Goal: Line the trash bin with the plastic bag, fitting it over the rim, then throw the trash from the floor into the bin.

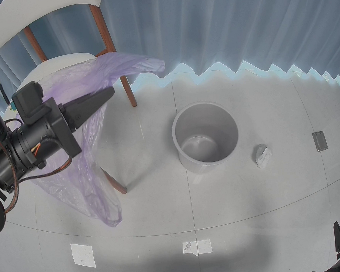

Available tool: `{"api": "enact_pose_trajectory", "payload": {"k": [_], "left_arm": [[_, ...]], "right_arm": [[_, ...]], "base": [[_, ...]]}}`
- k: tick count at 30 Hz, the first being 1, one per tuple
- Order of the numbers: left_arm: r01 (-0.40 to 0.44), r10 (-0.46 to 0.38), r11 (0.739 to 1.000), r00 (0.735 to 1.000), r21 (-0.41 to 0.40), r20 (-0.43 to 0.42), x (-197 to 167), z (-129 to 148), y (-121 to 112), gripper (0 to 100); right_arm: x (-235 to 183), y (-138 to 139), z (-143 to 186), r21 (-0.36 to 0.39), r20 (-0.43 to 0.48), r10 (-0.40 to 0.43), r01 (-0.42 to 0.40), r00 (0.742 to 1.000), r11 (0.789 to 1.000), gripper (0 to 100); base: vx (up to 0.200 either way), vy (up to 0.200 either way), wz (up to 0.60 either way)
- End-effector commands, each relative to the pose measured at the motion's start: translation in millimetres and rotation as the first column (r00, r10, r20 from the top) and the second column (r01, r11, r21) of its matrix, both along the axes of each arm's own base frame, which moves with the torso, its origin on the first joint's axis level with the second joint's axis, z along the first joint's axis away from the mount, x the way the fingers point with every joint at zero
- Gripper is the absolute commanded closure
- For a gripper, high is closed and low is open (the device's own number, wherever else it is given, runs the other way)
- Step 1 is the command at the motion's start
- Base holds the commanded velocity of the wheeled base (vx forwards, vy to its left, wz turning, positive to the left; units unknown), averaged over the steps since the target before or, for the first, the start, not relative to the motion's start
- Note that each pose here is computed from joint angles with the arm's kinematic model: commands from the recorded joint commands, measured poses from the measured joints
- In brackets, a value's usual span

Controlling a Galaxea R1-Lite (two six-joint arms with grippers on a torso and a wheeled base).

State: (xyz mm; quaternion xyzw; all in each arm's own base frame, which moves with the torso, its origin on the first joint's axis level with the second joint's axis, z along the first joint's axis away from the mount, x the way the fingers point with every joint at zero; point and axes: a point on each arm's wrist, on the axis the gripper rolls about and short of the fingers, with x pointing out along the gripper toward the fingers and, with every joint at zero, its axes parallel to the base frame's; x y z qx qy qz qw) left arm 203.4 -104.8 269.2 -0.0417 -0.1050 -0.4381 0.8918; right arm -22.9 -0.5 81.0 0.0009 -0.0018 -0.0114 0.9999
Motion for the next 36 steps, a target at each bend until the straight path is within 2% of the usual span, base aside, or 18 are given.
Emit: {"api": "enact_pose_trajectory", "payload": {"k": [1,5,14,19,26,36], "left_arm": [[-0.011,0.013,0.999,0.998,0.035,-0.058,-6,-25,14,100],[-0.068,0.069,0.998,0.995,0.014,-0.065,-15,-24,36,100],[-0.029,0.032,0.999,0.993,0.023,-0.111,-20,-35,31,100],[-0.028,0.030,0.999,0.996,0.015,-0.085,-20,-30,31,100],[0.010,-0.008,1.000,0.996,0.016,-0.090,-25,-32,24,100],[0.019,-0.017,1.000,0.996,0.016,-0.087,-24,-31,22,100]], "right_arm": [[0,0,-5,0.000,-0.002,0.000,0.000,1.000,1.000,0],[0,0,-5,0.000,-0.002,0.001,-0.001,1.000,1.000,0],[0,0,-5,0.000,-0.002,0.001,-0.001,1.000,1.000,0],[0,0,-5,0.000,-0.002,0.001,-0.001,1.000,1.000,0],[0,0,-5,0.000,-0.002,0.001,-0.001,1.000,1.000,0],[0,0,-5,0.000,-0.002,0.001,-0.001,1.000,1.000,0]], "base": [[0.000,0.000,0.00],[0.000,0.000,0.00],[0.000,0.000,0.00],[0.200,0.000,0.00],[0.200,0.000,0.00],[0.180,0.000,0.00]]}}
